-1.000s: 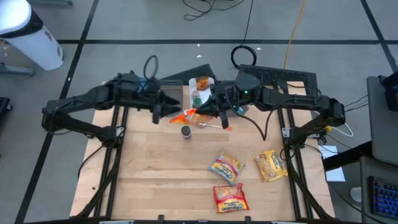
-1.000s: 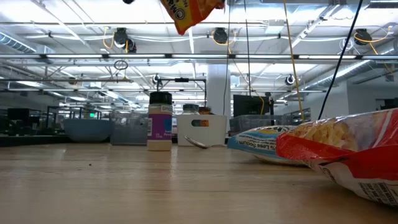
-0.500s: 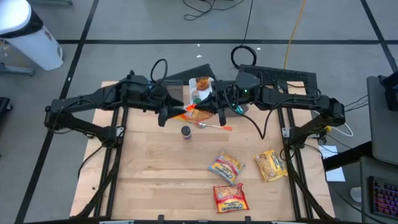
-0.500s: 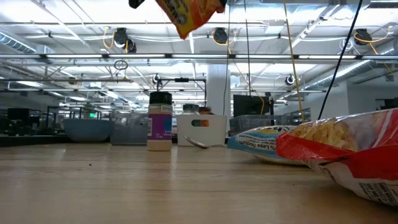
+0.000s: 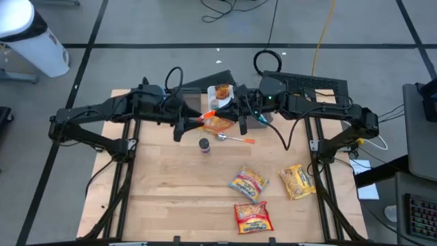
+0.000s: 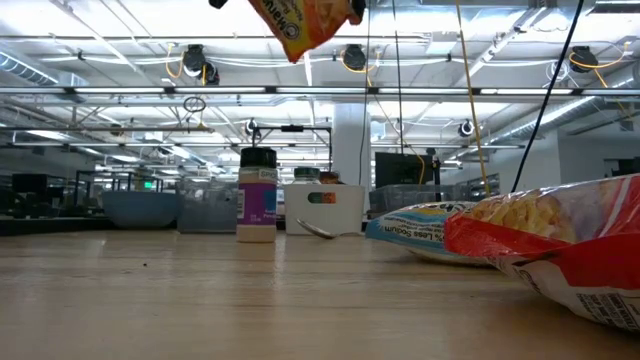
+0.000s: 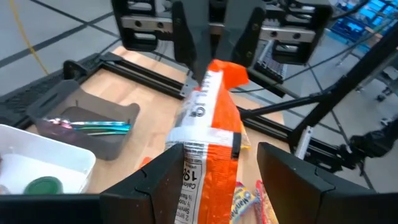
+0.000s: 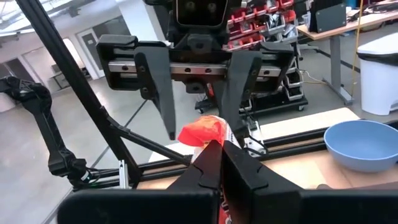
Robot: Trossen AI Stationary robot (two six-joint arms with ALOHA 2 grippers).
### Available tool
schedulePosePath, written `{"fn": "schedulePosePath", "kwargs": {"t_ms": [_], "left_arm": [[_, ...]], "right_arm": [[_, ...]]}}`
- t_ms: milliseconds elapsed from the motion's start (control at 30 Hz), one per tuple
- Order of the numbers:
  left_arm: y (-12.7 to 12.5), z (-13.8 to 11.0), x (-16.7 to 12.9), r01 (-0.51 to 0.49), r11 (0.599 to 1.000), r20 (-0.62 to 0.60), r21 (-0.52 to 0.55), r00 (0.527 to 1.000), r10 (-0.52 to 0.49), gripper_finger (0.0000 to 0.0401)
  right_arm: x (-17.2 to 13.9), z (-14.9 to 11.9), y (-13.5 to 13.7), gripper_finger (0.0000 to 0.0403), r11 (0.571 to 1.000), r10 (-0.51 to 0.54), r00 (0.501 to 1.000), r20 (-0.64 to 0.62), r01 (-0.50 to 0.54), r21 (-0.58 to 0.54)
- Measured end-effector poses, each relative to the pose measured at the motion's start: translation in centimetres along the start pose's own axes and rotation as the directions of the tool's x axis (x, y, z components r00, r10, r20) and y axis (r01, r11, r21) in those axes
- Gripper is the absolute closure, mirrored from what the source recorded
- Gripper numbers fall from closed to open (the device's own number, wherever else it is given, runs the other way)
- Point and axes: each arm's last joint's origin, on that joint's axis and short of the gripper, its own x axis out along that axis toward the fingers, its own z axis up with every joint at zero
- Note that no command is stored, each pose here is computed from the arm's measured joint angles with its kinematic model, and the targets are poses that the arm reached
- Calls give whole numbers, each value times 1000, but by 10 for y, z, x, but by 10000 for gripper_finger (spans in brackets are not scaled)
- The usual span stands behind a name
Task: Pick & Place Food Item
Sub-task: Put the orange noodle pack into the left black bin
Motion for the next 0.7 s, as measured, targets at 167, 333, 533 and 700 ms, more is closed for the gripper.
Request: {"fn": "schedulePosePath", "kwargs": {"t_ms": [167,333,533,700], "left_arm": [[1,0,0,-13,1000,4,14,1000,13,232],[0,0,0,-12,999,2,40,1000,12,289],[1,-2,0,-19,999,-18,38,1000,20,315],[1,-1,0,-25,999,-11,38,1000,26,316]], "right_arm": [[0,0,0,403,1000,0,1000,0,0,0],[0,0,0,403,1000,-1,1000,1,1,0],[0,0,0,403,1000,-1,1000,0,1,0],[0,0,0,403,1000,-2,1000,1,2,0]]}}
